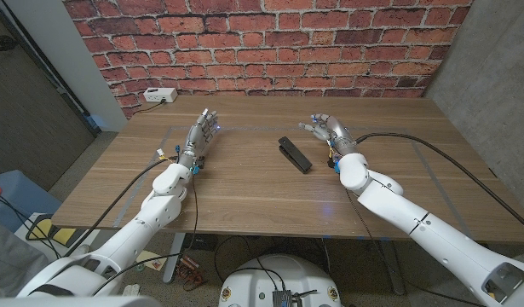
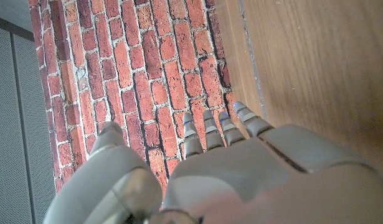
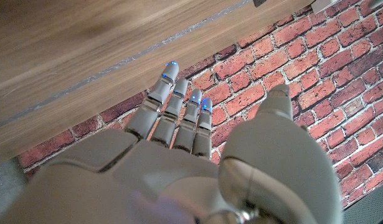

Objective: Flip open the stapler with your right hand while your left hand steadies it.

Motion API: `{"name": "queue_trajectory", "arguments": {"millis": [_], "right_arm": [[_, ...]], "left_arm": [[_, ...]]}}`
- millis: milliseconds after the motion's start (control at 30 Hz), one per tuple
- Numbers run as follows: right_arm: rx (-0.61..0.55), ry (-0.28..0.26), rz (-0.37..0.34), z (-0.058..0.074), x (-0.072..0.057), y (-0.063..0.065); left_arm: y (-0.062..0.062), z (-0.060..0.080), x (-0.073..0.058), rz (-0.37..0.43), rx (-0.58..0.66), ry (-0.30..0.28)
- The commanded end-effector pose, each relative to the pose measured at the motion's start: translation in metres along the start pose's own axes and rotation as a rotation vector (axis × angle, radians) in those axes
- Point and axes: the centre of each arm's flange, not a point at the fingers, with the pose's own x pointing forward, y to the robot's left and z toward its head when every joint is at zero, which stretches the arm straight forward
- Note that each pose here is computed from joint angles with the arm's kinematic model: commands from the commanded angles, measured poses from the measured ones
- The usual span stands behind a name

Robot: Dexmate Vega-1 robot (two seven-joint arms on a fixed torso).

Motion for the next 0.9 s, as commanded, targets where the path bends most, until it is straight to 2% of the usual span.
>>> {"name": "queue_trajectory", "arguments": {"millis": [33,900], "right_arm": [[-0.044,0.002,0.006,0.007,-0.002,0.007],[-0.157,0.012,0.031,0.025,-0.01,0.024]], "left_arm": [[0.001,-0.002,-0.003,0.005,-0.004,0.005],[-0.001,-0.005,-0.006,-0.001,-0.007,0.01]]}}
